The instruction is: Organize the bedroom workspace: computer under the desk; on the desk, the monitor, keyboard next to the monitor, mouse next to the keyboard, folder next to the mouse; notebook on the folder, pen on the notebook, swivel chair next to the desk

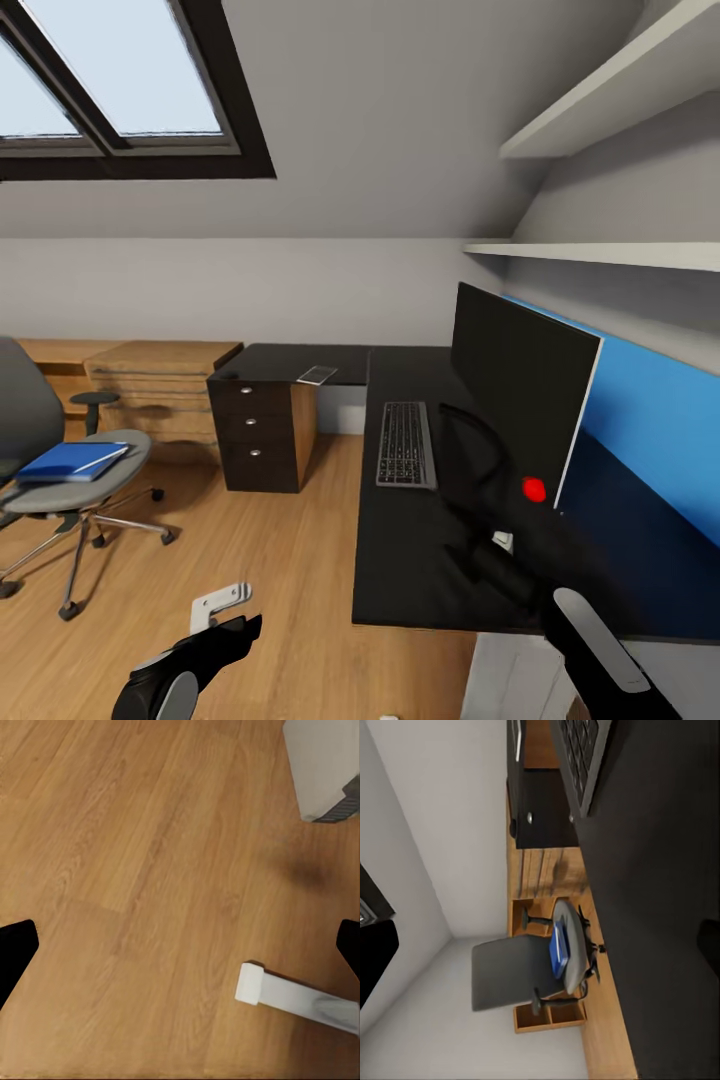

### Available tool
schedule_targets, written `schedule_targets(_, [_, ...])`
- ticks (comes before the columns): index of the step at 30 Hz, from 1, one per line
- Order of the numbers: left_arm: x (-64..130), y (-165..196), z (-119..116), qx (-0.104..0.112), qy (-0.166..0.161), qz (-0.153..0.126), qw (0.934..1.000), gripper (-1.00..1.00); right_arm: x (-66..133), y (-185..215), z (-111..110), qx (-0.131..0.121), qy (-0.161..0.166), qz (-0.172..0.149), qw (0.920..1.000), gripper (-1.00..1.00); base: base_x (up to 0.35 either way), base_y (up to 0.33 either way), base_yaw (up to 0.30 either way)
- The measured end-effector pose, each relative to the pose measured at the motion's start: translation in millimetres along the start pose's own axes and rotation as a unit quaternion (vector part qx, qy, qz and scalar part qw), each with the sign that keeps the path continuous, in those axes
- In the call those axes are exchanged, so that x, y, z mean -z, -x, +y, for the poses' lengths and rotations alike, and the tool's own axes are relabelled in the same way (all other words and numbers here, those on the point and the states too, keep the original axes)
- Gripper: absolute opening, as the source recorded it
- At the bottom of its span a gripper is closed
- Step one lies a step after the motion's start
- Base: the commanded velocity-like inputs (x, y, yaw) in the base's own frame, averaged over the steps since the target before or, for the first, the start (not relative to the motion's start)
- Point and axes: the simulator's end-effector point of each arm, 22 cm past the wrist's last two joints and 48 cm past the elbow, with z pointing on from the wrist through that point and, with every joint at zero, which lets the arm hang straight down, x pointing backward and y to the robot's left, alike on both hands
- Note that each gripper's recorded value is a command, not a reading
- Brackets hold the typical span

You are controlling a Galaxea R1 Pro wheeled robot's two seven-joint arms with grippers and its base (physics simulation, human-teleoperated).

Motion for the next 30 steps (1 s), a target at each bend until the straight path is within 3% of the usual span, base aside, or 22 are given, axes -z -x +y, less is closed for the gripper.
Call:
schedule_targets(11, [0.4,2.7,4.2,0.003,0.004,-0.003,1.0,1.0,-0.4,-1.2,-0.3,0.0,0.0,0.001,1.0,1.0,-0.333,-0.042,0.0])
schedule_targets(18, [0.4,10.1,23.7,0.023,0.019,-0.009,0.9995,1.0,-0.9,-2.8,-1.1,0.001,-0.002,0.002,1.0,1.0,-0.333,-0.001,0.0])
schedule_targets(30, [0.2,10.9,27.8,0.026,0.022,-0.009,0.9994,1.0,-2.2,-6.0,-4.0,0.006,-0.007,0.004,0.9999,1.0,-0.333,0.0,0.0])
